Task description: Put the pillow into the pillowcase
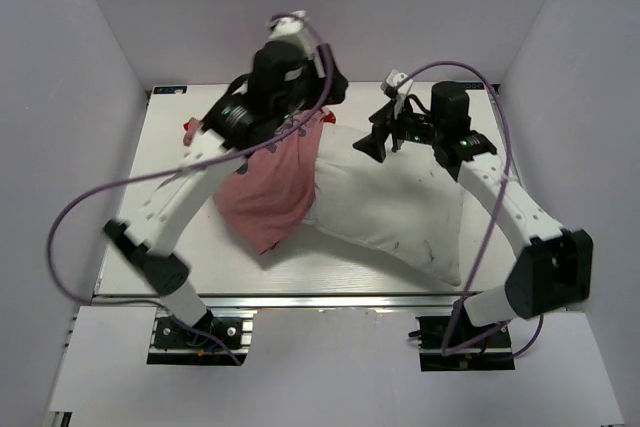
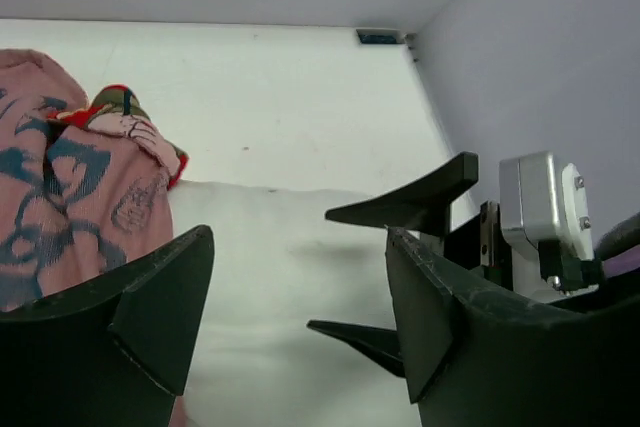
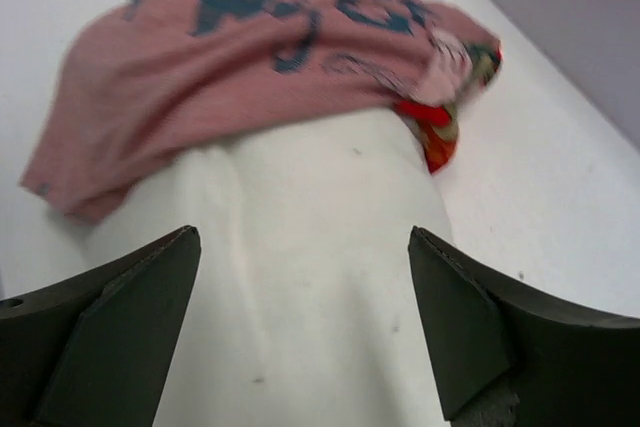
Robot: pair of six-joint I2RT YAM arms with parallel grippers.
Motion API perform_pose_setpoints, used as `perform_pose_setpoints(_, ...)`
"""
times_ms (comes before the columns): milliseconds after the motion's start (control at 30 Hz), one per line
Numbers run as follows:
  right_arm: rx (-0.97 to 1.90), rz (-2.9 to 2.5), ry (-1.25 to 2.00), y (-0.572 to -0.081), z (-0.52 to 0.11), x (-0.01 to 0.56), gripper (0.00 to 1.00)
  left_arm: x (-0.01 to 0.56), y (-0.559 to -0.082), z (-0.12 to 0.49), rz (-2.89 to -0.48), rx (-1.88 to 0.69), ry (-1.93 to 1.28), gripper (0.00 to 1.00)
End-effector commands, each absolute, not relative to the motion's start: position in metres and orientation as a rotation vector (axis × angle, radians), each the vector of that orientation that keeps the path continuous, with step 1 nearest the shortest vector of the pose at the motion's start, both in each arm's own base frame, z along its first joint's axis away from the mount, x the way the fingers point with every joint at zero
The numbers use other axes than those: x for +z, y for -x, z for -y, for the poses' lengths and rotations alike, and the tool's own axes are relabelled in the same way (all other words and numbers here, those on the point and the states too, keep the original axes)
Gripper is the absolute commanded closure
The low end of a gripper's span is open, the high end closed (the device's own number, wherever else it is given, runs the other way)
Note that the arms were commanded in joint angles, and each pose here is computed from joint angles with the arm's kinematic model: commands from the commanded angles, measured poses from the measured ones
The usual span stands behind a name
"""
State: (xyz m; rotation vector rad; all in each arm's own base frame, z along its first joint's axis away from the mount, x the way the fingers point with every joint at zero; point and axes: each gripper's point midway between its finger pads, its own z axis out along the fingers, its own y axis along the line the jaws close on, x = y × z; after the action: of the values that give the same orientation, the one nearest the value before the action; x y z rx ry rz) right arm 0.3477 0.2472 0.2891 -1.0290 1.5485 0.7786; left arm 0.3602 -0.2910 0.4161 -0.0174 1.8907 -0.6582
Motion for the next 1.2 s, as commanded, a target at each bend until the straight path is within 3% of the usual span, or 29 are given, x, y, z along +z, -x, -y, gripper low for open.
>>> perform_pose_setpoints(0,0.762,-1.725,0.935,-0.383,-0.234,0.252,0.11,0.317,-0.391,0.302,-2.161,-0.340,-0.259,0.21)
perform_pose_setpoints(200,0.740,-1.775,0.979,-0.403,-0.217,0.210,0.11,0.271,-0.426,0.304,-2.234,-0.155,-0.297,0.27)
perform_pose_setpoints(467,0.803,-1.861,1.001,-0.412,-0.222,0.172,0.11,0.232,-0.434,0.277,-2.309,-0.055,-0.273,0.32)
perform_pose_setpoints(567,0.813,-1.889,1.002,-0.410,-0.222,0.160,0.11,0.236,-0.432,0.280,-2.307,-0.079,-0.281,0.33)
perform_pose_setpoints(733,0.812,-1.917,0.994,-0.409,-0.219,0.151,0.12,0.290,-0.426,0.304,-2.179,-0.299,-0.307,0.37)
perform_pose_setpoints(900,0.824,-1.927,0.994,-0.406,-0.220,0.149,0.12,0.325,-0.424,0.304,-2.078,-0.336,-0.302,0.39)
perform_pose_setpoints(1167,0.828,-1.930,0.995,-0.406,-0.220,0.149,0.12,0.265,-0.433,0.284,-2.203,-0.100,-0.362,0.40)
